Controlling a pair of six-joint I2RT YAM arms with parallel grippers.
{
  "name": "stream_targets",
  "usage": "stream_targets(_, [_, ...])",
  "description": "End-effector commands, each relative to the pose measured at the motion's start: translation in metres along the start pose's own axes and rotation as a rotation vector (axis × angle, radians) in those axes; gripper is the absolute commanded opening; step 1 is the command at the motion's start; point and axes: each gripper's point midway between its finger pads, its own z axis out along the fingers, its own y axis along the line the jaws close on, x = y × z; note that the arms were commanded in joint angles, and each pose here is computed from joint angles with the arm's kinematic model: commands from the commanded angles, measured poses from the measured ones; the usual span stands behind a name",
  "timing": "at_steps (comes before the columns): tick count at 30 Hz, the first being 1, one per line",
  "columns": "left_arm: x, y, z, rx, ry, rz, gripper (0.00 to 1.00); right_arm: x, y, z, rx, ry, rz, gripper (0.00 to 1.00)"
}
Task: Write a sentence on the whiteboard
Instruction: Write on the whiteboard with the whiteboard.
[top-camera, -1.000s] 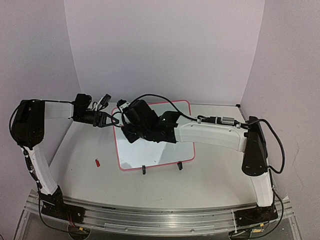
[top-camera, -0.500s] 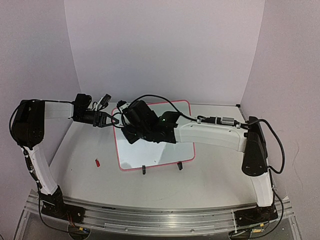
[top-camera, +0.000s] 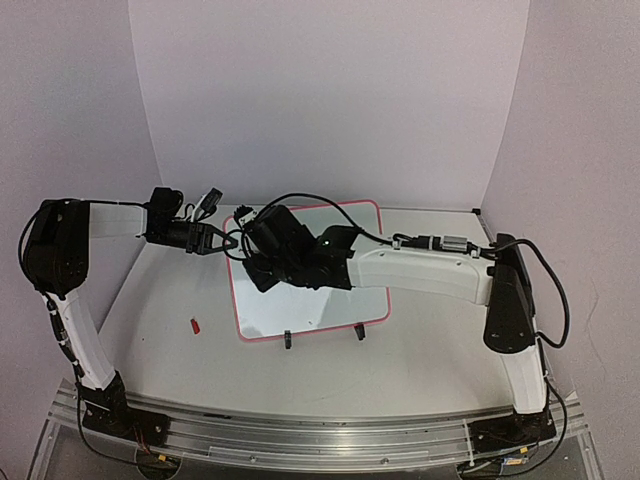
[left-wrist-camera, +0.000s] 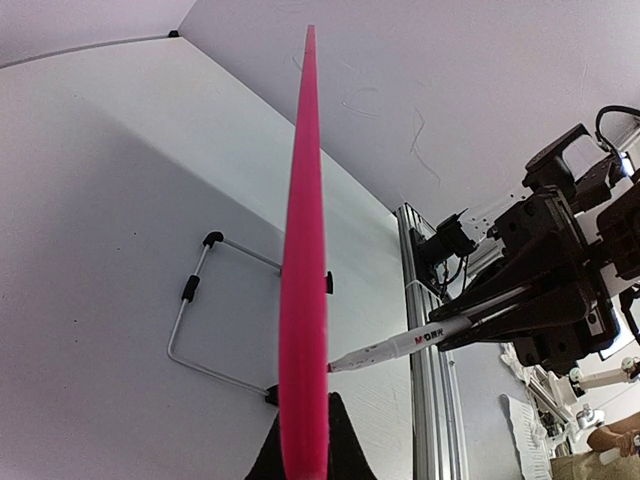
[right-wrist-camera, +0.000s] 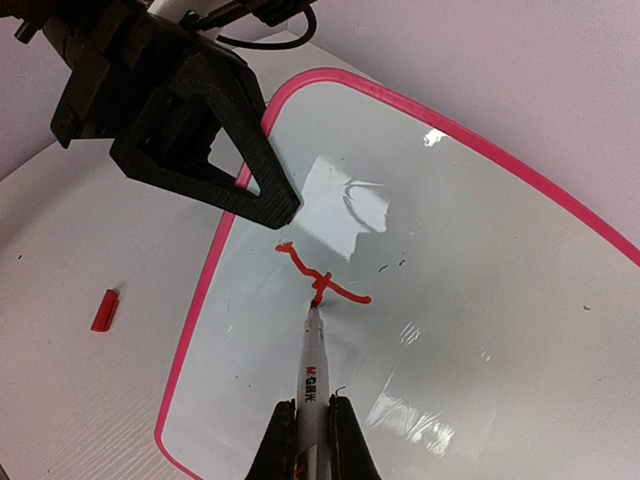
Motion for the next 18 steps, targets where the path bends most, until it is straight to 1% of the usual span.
stream_targets(1, [0.010,0.007,0.011,-0.037,0.047,0.072,0.00,0.022,-0.002,0.007,0.022,0.056,0.003,0.00])
stream_targets(18, [0.011,0.007,0.011,-0.037,0.048,0.067,0.00,0.039,-0.005,0.006,0.033,0.099,0.012,0.00])
